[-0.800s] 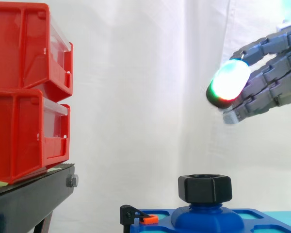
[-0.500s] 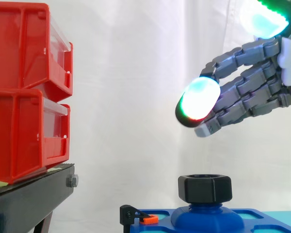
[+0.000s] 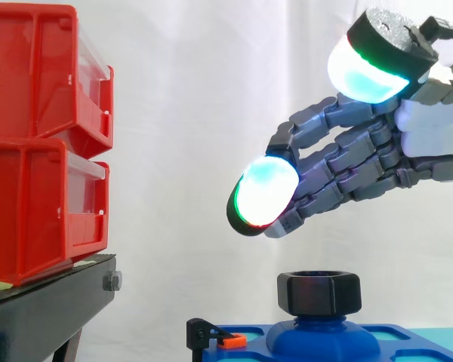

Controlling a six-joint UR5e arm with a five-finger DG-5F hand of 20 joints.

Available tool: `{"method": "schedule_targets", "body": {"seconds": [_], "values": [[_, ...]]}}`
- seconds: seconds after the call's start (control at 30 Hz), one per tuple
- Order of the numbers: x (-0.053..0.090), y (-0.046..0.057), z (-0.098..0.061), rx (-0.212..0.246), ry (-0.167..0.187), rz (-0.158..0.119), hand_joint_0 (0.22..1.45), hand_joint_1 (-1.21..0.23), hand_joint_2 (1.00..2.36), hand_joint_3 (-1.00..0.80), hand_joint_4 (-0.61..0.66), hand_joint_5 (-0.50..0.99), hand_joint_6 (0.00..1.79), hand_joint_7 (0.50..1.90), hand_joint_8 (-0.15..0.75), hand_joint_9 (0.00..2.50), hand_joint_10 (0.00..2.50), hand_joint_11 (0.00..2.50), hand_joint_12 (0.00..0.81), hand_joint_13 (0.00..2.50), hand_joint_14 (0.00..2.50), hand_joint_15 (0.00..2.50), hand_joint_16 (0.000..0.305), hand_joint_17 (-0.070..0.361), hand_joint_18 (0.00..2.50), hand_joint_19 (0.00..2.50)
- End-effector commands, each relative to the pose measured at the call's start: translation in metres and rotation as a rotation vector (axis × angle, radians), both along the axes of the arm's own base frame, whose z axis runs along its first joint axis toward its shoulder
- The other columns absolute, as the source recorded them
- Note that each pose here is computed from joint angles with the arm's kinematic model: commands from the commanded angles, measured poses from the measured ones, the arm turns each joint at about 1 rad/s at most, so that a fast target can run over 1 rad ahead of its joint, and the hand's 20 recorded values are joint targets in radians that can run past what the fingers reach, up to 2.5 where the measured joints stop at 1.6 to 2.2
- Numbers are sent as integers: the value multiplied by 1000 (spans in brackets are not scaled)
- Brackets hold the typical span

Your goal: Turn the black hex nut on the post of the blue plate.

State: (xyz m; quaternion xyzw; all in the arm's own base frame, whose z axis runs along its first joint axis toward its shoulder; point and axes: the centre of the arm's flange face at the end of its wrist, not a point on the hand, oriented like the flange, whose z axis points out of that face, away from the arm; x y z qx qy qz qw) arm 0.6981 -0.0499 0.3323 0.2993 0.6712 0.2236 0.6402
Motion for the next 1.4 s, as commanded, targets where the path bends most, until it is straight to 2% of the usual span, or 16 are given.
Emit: {"method": "schedule_targets", "body": {"seconds": [0.0, 0.23, 0.27, 0.47, 0.5, 0.6, 0.8, 1.0, 1.37], "values": [[2, 1, -1, -21, -1, 3, 481, -326, 1000, -500, 228, -196, 502, 813, 273, 334, 1, 43, 387, 238, 0, 0, 59, 132, 39, 0], [5, 1, -8, -55, 3, 7, 483, -321, 1000, -500, 235, -191, 502, 820, 271, 332, 0, 35, 386, 233, 0, 0, 58, 131, 37, 0], [7, 3, -13, -61, 7, 8, 483, -321, 1000, -500, 236, -190, 502, 816, 272, 331, 2, 42, 386, 231, 0, 0, 58, 131, 35, 0], [8, 3, -16, -86, 10, 11, 483, -319, 1000, -500, 239, -186, 502, 818, 272, 331, 0, 41, 385, 227, 0, 0, 58, 130, 32, 0], [9, 4, -22, -101, 20, 19, 483, -318, 1000, -500, 242, -186, 502, 823, 272, 331, 0, 35, 385, 227, 0, 0, 58, 130, 31, 0], [13, 6, -33, -102, 30, 34, 484, -316, 1000, -500, 243, -186, 502, 823, 272, 331, 0, 41, 384, 226, 0, 0, 57, 129, 31, 0], [12, 3, -31, -103, 32, 38, 486, -310, 1000, -500, 249, -183, 503, 834, 272, 327, 2, 33, 383, 226, 0, 0, 57, 129, 30, 0], [9, -2, -35, -118, 55, 59, 486, -308, 1000, -500, 251, -181, 503, 854, 271, 327, 0, 34, 384, 225, 0, 0, 57, 129, 29, 0], [8, -9, -34, -132, 60, 77, 486, -307, 1000, -500, 241, -185, 503, 878, 272, 327, 0, 33, 384, 225, 0, 0, 57, 129, 27, 0]]}}
